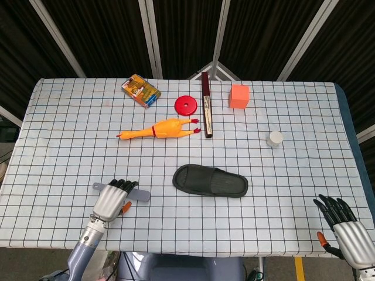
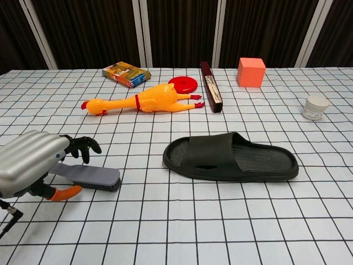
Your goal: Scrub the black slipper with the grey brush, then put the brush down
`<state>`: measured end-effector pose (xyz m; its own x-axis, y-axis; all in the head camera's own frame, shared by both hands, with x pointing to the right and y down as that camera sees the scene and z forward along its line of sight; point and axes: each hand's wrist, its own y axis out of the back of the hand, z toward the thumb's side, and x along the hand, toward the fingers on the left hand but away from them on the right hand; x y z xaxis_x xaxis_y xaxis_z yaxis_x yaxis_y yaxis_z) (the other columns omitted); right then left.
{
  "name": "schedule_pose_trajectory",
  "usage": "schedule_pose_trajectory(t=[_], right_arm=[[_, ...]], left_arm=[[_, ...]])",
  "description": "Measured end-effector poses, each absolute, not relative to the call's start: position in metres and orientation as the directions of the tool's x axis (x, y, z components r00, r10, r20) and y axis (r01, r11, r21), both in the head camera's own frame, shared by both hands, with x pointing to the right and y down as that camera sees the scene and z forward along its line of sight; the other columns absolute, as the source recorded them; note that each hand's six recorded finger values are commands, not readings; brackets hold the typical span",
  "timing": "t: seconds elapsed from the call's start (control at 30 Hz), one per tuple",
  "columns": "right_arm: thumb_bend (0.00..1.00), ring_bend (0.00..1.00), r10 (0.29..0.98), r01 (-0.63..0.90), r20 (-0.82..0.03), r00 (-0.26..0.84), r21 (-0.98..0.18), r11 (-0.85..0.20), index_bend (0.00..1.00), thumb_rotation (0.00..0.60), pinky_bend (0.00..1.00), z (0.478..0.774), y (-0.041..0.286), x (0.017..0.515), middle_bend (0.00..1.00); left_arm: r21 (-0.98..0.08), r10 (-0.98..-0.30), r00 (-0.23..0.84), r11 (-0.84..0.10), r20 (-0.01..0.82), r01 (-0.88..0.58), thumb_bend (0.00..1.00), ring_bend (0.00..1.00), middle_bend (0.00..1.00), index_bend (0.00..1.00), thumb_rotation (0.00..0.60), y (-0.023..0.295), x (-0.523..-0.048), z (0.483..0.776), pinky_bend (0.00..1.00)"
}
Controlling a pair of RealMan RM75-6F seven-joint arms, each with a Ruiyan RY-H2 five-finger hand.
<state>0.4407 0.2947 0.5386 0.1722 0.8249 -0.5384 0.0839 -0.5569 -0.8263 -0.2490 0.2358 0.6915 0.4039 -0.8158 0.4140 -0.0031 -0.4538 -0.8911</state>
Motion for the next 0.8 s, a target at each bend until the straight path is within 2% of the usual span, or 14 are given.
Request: schedule_pose_trajectory(t=[0.33, 0.57, 0.8], right_arm=[[0.48, 0.00, 0.825, 0.084, -0.541, 0.161, -0.826, -0.558, 0.00, 0.600, 0.00, 0.540, 0.293, 0.443, 0.00], [0.48, 0.00, 0.829, 0.084, -0.537, 0.158, -0.829, -0.553, 0.00, 0.600, 0.00, 0.538, 0.292, 0.445, 0.00], [0.48, 0.00, 0.824, 0.077, -0.545, 0.158, -0.825, -0.560, 0.00, 0.600, 0.00, 0.539, 0.293, 0.444, 0.00]], left_arm=[[-0.891, -0.805, 0.423, -0.455, 0.416, 0.010, 0.37, 0.39, 0.44, 0.32, 0.600, 0.233, -0.235, 0.693, 0.40], [-0.885, -0.797, 0.417, -0.464, 0.437, 0.040, 0.37, 0.39, 0.43, 0.32, 0.600, 0.232, -0.233, 0.699, 0.40], [-0.889, -0.802, 0.423, -0.457, 0.422, 0.022, 0.37, 0.37, 0.40, 0.32, 0.600, 0.231, -0.231, 0.697, 0.39]])
